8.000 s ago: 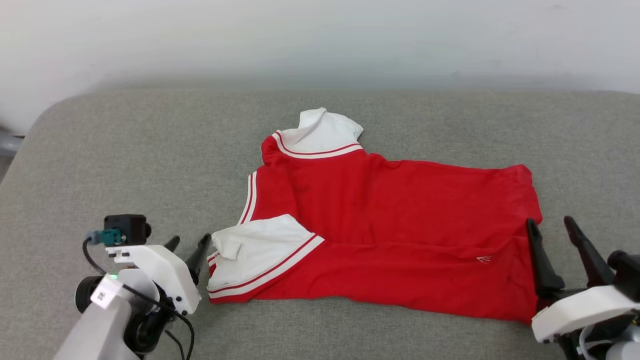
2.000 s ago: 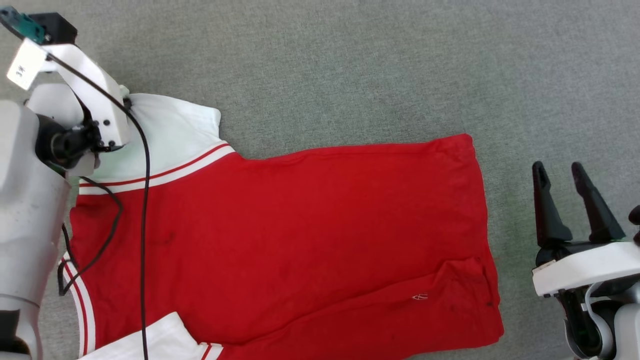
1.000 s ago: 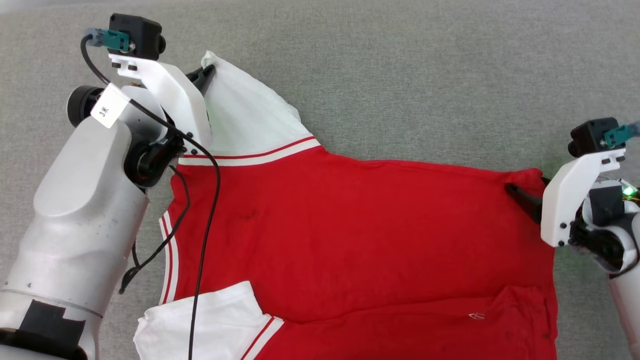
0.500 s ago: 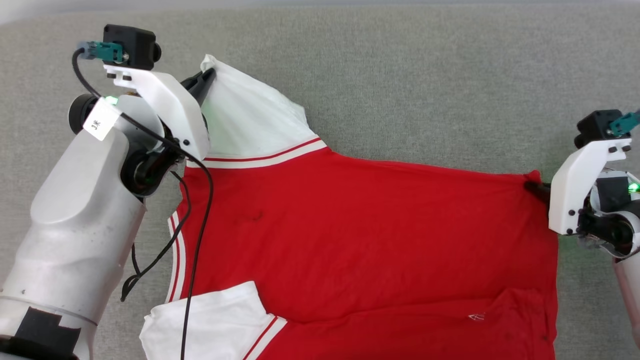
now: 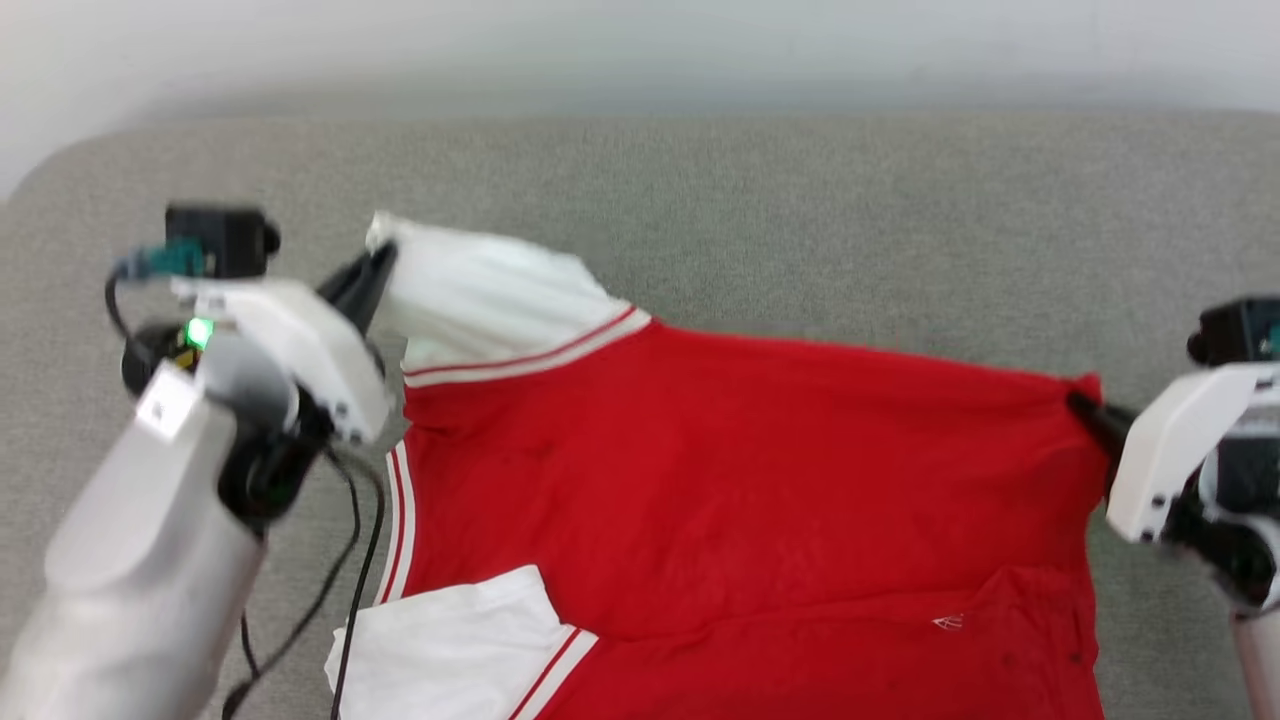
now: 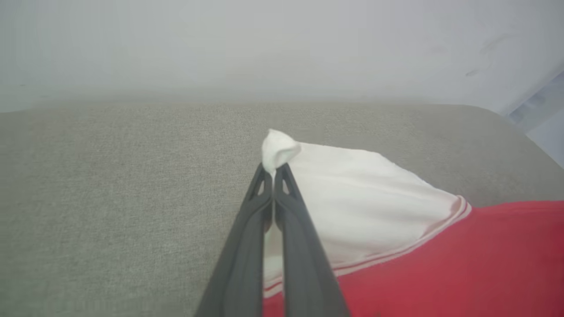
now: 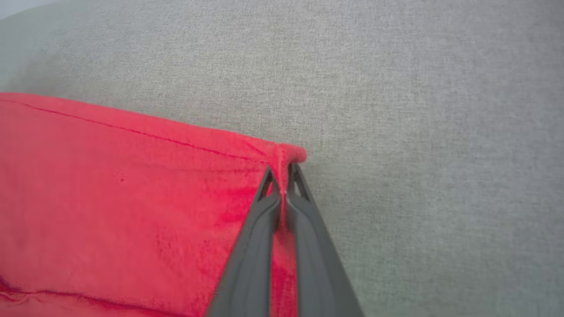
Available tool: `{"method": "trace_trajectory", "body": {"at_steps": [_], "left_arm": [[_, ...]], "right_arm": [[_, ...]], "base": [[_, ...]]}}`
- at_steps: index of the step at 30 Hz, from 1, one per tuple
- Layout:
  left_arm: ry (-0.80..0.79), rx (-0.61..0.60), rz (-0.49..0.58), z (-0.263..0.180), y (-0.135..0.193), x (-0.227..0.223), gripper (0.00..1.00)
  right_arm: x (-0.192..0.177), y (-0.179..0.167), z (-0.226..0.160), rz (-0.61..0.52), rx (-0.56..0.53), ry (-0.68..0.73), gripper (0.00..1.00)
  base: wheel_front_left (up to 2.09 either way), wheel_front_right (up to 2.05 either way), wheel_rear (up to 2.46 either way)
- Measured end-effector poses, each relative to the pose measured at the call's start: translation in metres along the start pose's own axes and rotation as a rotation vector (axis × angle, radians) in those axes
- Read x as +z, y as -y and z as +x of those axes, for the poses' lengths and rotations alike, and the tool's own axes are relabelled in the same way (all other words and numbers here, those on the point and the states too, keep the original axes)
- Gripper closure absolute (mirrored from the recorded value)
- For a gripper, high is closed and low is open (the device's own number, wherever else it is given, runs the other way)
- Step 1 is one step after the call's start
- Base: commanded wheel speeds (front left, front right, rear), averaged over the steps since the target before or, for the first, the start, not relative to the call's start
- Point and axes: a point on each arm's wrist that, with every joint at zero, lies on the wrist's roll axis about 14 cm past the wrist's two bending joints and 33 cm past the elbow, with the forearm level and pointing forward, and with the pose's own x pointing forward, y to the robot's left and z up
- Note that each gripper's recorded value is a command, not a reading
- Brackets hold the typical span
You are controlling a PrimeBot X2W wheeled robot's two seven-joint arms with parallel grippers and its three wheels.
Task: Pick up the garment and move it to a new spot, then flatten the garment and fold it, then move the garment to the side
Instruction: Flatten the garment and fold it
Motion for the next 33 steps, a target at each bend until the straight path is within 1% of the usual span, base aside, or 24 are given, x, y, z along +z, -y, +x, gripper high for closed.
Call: {"method": "trace_trajectory", "body": {"at_steps": [6, 9, 15, 21, 25, 26, 27, 28, 29, 33], "left_arm": [[-0.004, 0.045, -0.027, -0.045, -0.003, -0.027, 1.00], [-0.027, 0.067, -0.064, -0.067, 0.000, -0.047, 1.00], [-0.120, 0.133, -0.168, -0.111, 0.003, -0.095, 1.00], [-0.241, 0.173, -0.259, -0.149, 0.010, -0.142, 1.00], [-0.286, 0.181, -0.294, -0.164, 0.014, -0.159, 1.00], [-0.291, 0.179, -0.313, -0.167, 0.018, -0.164, 0.87], [-0.292, 0.179, -0.324, -0.167, 0.020, -0.166, 0.54], [-0.290, 0.175, -0.328, -0.166, 0.022, -0.168, 0.02], [-0.279, 0.173, -0.328, -0.166, 0.024, -0.167, 0.00], [-0.168, 0.173, -0.306, -0.159, 0.024, -0.150, 0.00]], "right_arm": [[-0.024, -0.010, -0.022, 0.015, 0.015, 0.015, 1.00], [-0.039, -0.014, -0.030, 0.025, 0.023, 0.008, 1.00], [-0.079, -0.018, -0.042, 0.086, 0.030, -0.053, 1.00], [-0.107, -0.017, -0.055, 0.137, 0.019, -0.076, 1.00], [-0.120, -0.014, -0.062, 0.162, 0.003, -0.075, 0.99], [-0.123, -0.015, -0.063, 0.170, 0.001, -0.067, 0.00], [-0.122, -0.015, -0.064, 0.167, -0.001, -0.054, 0.00], [-0.120, -0.015, -0.064, 0.162, -0.004, -0.037, 0.00], [-0.117, -0.015, -0.064, 0.161, -0.005, -0.009, 0.00], [-0.094, -0.022, -0.068, 0.154, 0.004, 0.135, 0.00]], "base": [[0.00, 0.00, 0.00], [0.00, 0.00, 0.00], [0.00, 0.00, 0.00], [0.00, 0.00, 0.00], [0.00, 0.00, 0.00], [0.00, 0.00, 0.00], [0.00, 0.00, 0.00], [0.00, 0.00, 0.00], [0.00, 0.00, 0.00], [0.00, 0.00, 0.00]]}}
